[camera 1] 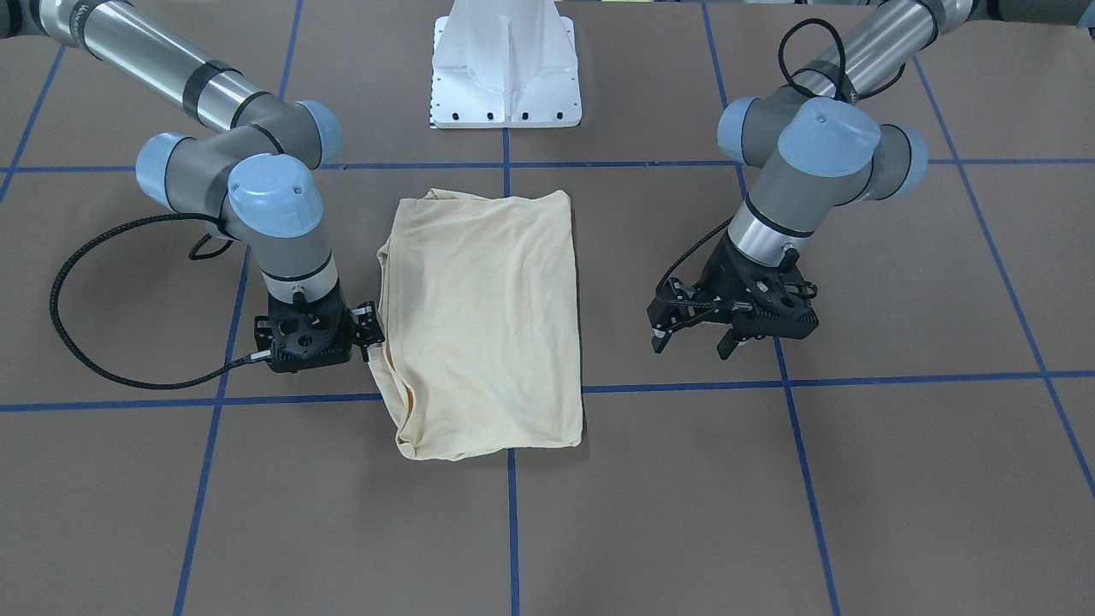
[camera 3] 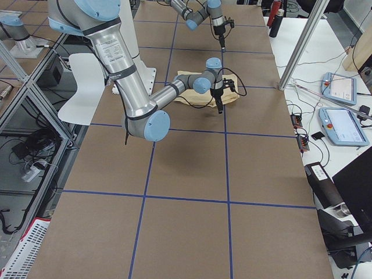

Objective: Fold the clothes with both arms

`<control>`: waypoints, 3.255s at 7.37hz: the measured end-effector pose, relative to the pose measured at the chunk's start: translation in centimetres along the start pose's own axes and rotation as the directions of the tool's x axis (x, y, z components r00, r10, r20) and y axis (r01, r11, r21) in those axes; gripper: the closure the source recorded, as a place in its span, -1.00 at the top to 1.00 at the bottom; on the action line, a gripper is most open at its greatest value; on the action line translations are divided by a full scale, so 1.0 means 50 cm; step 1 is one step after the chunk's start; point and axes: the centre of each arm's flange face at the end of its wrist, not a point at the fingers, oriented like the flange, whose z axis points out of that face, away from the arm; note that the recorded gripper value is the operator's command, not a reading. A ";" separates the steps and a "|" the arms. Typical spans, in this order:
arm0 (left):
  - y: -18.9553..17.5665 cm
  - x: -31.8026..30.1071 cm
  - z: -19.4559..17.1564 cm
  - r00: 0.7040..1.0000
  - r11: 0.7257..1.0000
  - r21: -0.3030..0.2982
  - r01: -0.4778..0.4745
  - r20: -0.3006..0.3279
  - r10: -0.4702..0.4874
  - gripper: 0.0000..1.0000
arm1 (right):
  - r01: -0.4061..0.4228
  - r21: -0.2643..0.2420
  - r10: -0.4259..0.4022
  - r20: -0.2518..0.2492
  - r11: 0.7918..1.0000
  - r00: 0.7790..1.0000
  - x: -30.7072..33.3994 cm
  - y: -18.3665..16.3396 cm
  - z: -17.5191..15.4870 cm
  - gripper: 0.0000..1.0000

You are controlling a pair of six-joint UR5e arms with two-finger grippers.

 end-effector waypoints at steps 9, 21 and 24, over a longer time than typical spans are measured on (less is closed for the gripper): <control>0.004 0.053 -0.069 0.997 0.999 0.038 -0.026 -0.069 0.029 1.00 | 0.010 0.021 -0.013 0.116 1.000 0.993 -0.104 -0.081 -0.090 1.00; -0.009 0.104 -0.101 0.992 0.996 0.079 -0.040 -0.113 0.049 1.00 | 0.134 0.060 -0.133 -0.011 0.989 0.991 0.001 -0.183 0.068 1.00; -0.006 0.109 -0.110 0.991 0.996 0.077 -0.040 -0.121 0.049 1.00 | 0.127 0.046 -0.129 0.055 0.991 0.990 0.001 -0.198 0.026 1.00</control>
